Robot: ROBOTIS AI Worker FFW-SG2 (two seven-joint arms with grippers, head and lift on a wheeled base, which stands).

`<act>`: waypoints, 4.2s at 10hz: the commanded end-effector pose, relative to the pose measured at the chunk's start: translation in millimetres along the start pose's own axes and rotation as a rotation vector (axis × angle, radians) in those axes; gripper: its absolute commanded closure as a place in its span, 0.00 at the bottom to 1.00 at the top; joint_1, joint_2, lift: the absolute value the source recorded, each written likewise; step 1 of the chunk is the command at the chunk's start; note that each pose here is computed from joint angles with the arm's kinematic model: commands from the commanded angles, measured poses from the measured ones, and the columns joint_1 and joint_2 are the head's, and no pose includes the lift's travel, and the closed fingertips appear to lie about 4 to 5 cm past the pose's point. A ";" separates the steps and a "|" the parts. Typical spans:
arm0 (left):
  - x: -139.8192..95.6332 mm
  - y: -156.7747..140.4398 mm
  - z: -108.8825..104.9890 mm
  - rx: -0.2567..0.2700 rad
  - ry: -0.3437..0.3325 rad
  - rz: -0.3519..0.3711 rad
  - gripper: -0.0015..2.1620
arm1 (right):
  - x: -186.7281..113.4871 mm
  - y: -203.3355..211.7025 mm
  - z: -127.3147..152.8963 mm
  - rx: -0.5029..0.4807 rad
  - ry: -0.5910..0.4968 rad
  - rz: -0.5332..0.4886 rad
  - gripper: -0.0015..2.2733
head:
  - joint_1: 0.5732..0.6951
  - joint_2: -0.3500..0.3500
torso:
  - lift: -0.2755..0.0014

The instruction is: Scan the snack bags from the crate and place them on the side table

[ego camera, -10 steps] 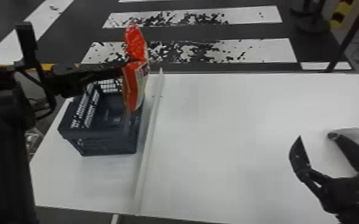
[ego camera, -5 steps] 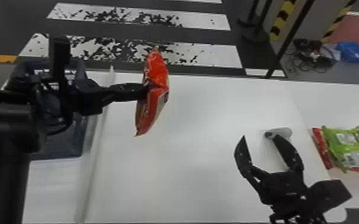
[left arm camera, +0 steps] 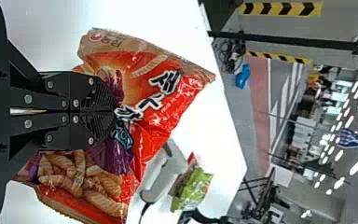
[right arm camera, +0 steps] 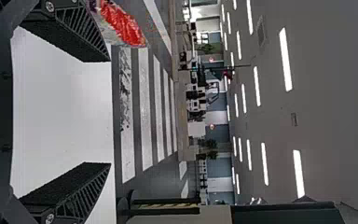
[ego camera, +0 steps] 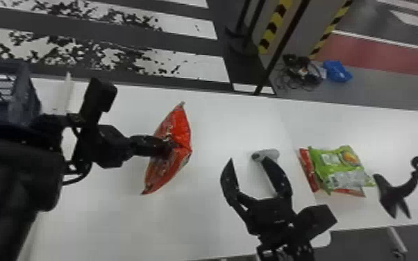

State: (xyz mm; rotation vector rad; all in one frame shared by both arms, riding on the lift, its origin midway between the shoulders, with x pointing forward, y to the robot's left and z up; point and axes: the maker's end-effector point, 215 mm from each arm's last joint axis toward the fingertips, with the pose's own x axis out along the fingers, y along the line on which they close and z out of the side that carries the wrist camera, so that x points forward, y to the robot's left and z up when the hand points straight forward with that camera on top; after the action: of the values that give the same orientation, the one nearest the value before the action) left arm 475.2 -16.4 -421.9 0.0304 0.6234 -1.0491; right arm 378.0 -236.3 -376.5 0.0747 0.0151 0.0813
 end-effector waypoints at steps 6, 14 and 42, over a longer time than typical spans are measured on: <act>24.0 -10.2 -16.3 -0.008 0.018 0.041 0.01 | -0.9 -1.8 -1.1 0.007 0.002 -0.005 0.04 | 1.00 0.00 | 0.66; -173.6 93.7 50.0 -0.038 -0.470 0.466 0.02 | 2.6 8.8 -12.9 0.074 0.133 0.052 0.03 | 1.00 0.26 | 0.66; -284.5 138.5 -44.8 -0.202 -0.417 0.898 0.04 | 40.7 55.6 -150.3 0.587 0.990 0.260 0.92 | 1.00 0.75 | 0.66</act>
State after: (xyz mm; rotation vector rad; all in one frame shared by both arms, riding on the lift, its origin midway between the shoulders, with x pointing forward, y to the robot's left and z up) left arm 469.7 296.7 -354.8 -0.0760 0.2693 -0.1072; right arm 407.9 -163.8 -522.2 0.6240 1.0378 0.3780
